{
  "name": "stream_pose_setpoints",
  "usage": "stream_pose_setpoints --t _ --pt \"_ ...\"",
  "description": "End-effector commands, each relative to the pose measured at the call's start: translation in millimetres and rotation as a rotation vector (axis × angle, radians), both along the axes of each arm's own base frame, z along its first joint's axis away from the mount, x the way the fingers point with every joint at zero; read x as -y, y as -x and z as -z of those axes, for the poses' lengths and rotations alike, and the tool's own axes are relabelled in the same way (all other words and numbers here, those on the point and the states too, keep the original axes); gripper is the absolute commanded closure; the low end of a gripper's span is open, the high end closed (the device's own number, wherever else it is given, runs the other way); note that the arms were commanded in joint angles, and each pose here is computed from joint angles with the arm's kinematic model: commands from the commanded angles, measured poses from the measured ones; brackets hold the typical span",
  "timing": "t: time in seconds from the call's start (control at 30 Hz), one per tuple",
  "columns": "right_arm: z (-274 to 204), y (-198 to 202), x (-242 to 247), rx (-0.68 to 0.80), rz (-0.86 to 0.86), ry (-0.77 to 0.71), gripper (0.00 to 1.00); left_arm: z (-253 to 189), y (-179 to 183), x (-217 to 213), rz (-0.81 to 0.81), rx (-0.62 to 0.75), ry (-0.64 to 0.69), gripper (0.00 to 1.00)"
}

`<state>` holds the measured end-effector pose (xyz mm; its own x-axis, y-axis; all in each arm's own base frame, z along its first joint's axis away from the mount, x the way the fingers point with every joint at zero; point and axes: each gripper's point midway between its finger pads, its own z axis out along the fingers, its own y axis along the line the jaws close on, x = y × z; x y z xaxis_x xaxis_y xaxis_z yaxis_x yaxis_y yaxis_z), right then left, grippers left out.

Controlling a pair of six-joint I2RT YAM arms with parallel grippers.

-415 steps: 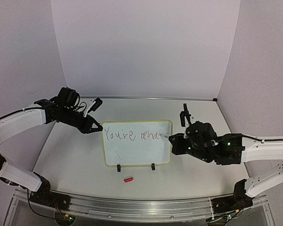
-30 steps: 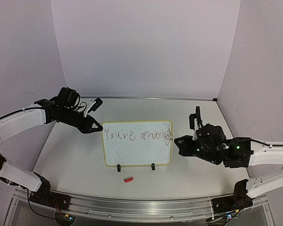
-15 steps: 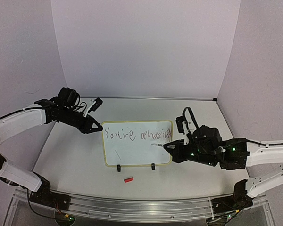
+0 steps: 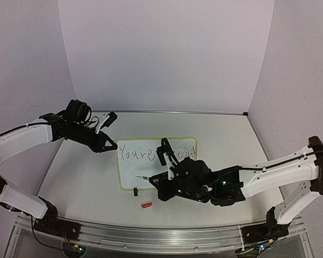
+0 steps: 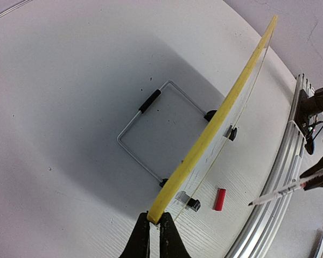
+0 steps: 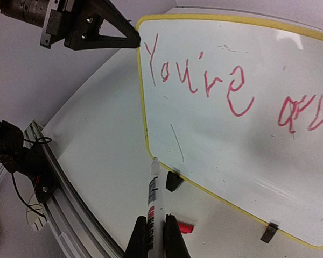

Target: Write a sentence on the whiteboard

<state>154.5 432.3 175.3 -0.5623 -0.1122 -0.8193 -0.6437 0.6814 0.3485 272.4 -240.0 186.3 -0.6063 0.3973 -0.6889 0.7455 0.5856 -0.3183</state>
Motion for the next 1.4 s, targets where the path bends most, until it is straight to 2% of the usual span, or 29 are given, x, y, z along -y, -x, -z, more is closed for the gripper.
stream_pose_setpoints --t 0.0,0.23,0.6,1.37 --pt "-18.1 -2.9 -38.6 0.033 0.021 -0.091 1.00 9.2 10.1 2.5 0.021 -0.034 -0.038 1.00" --pt "-4.6 -7.8 -57.0 0.050 0.045 -0.098 1.00 10.0 10.2 3.5 0.024 -0.037 -0.039 1.00" --pt "15.0 -24.4 -47.7 0.073 0.162 -0.018 1.00 9.9 10.5 4.2 0.026 -0.040 -0.037 1.00" --pt "29.0 -48.0 -58.0 0.082 0.187 0.025 1.00 10.1 11.4 4.3 0.028 -0.041 -0.036 1.00"
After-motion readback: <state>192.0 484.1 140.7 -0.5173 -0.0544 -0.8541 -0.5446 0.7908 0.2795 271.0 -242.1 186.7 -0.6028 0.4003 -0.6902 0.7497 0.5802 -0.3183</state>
